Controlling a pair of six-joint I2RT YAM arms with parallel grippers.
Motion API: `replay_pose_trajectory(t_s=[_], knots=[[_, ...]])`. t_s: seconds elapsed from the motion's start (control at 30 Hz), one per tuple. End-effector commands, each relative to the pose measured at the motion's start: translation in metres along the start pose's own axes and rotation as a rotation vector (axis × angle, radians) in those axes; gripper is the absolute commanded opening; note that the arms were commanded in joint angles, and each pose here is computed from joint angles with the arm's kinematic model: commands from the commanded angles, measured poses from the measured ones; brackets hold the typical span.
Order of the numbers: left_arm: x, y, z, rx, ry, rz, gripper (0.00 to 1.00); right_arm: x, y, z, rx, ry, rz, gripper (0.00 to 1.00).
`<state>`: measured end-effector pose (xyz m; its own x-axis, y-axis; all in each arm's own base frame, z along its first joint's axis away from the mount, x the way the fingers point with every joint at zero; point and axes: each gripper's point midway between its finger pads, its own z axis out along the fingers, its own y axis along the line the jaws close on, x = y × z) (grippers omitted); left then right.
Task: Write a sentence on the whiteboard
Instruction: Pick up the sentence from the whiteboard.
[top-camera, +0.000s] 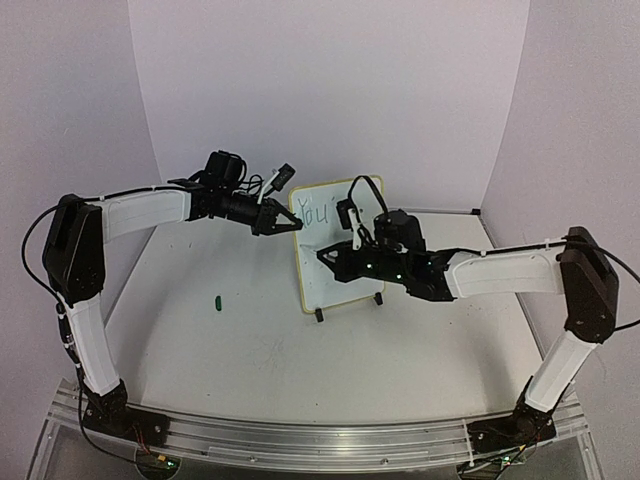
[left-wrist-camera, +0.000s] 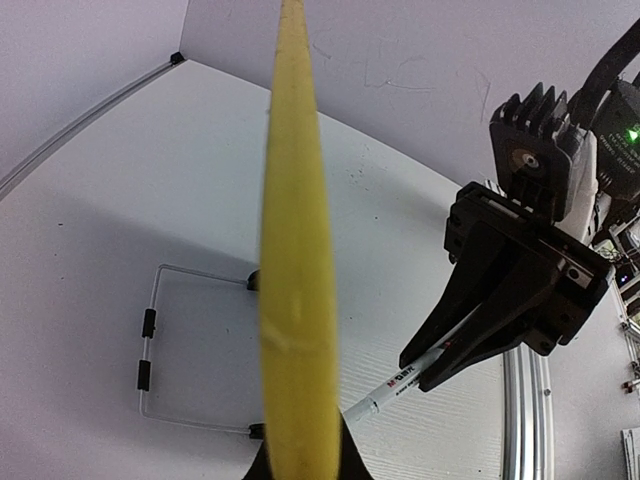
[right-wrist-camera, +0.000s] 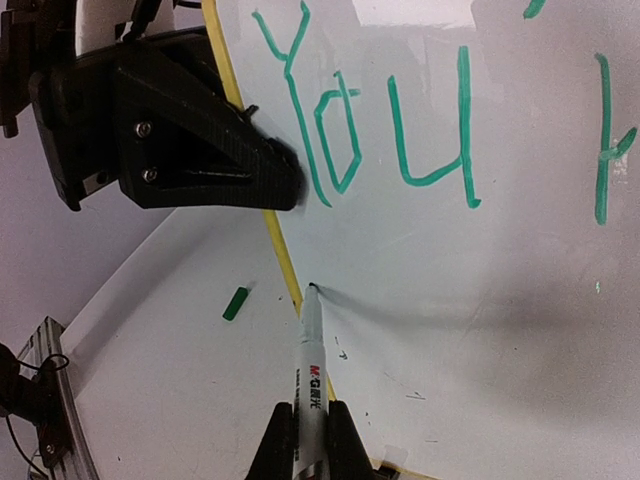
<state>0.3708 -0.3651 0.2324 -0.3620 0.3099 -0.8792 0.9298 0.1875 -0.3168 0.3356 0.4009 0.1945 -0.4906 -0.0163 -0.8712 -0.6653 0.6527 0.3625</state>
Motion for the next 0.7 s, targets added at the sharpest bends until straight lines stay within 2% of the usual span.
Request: replay_pose_trajectory(t_s=[0.0, 0.4, 0.67], knots=[[0.009, -0.014, 0.005, 0.032, 0.045, -0.018, 0.00, -0.015, 0.001, 0.004, 0.021, -0.040, -0.007, 0.00], [0.008, -0.015, 0.005, 0.032, 0.044, -0.015, 0.00, 0.017, -0.005, -0.002, 0.012, 0.033, 0.034, 0.00], [0.008, -0.016, 0.005, 0.032, 0.045, -0.014, 0.00, 0.004, 0.008, -0.010, -0.037, 0.011, 0.017, 0.00]])
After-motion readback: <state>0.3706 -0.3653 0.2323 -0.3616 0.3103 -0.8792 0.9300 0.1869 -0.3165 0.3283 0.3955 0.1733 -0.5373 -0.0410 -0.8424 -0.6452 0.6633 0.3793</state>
